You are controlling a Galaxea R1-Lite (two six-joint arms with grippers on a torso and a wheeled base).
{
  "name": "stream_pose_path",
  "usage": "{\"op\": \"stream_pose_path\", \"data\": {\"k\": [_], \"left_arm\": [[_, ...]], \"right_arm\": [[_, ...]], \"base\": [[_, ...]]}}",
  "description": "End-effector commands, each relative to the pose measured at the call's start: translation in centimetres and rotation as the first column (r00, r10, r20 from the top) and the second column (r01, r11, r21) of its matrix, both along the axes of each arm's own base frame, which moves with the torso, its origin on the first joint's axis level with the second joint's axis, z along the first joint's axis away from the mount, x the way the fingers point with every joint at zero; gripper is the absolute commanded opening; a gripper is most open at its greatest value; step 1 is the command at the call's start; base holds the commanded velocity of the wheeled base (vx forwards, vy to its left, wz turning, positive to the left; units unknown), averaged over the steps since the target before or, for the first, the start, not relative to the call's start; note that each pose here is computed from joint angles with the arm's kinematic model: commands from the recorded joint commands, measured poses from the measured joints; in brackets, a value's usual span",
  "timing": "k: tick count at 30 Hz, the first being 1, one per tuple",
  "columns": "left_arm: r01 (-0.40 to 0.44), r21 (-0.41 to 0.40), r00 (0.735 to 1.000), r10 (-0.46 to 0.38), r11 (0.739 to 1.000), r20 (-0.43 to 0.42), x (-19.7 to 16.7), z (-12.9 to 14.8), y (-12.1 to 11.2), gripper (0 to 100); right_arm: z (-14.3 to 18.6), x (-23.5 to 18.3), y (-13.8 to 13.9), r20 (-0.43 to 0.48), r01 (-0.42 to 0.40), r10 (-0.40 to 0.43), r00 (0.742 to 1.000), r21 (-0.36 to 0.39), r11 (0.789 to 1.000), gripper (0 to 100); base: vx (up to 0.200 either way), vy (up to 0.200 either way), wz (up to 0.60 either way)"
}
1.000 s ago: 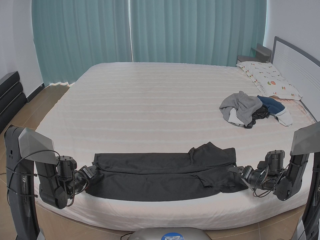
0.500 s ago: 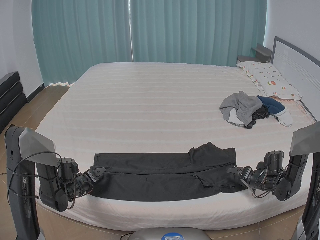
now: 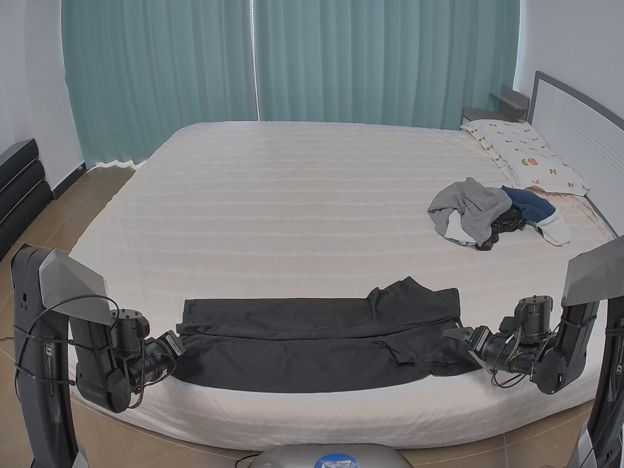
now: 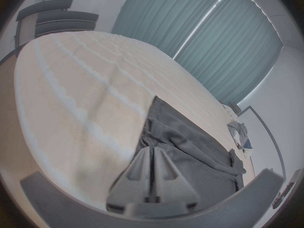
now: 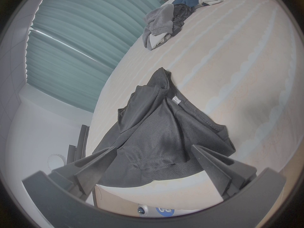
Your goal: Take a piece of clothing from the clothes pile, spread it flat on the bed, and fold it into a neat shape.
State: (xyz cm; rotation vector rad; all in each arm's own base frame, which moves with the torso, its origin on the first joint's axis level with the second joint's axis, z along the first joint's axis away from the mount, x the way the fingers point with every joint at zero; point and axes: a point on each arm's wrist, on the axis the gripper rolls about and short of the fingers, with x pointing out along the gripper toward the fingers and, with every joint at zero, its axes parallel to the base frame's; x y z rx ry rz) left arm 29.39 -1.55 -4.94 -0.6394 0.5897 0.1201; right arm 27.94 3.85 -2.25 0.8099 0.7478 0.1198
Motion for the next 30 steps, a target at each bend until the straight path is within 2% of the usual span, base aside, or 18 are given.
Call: {"op": "stream_pose_path", "data": {"k": [1, 8, 19, 20, 23, 30], "left_arm": [[-0.015, 0.003, 1.000, 0.015, 1.000, -0.018, -0.3, -0.3, 0.4, 0], [-0.016, 0.065, 0.999, 0.019, 0.998, -0.047, -0.3, -1.6, 0.7, 0], [-0.034, 0.073, 0.999, 0.035, 0.997, -0.016, -0.2, -1.9, 0.7, 0], [-0.033, 0.073, 0.999, 0.034, 0.997, -0.016, -0.2, -1.9, 0.6, 100], [-0.030, 0.073, 0.999, 0.031, 0.997, -0.014, -0.2, -1.9, 0.5, 100], [-0.031, 0.062, 0.999, 0.032, 0.998, -0.010, -0.2, -1.7, 0.5, 100]], "right_arm": [[-0.2, 0.0, 0.0, -0.006, -0.001, 0.001, 1.000, 0.000, 1.000, 100], [-0.1, 0.0, 0.0, -0.004, 0.001, -0.001, 1.000, -0.001, 1.000, 100], [0.2, -0.6, -0.3, -0.008, 0.009, -0.009, 1.000, -0.003, 1.000, 100], [0.5, -0.6, -0.5, -0.002, 0.022, -0.022, 1.000, -0.006, 1.000, 100], [0.7, -0.5, -0.7, 0.013, 0.048, -0.048, 0.999, -0.023, 0.999, 100], [0.4, 1.2, -0.7, 0.048, 0.050, -0.049, 0.998, -0.029, 0.998, 100]], "base": [[0.000, 0.000, 0.00], [0.000, 0.000, 0.00], [0.000, 0.000, 0.00], [0.000, 0.000, 0.00], [0.000, 0.000, 0.00], [0.000, 0.000, 0.00]]}}
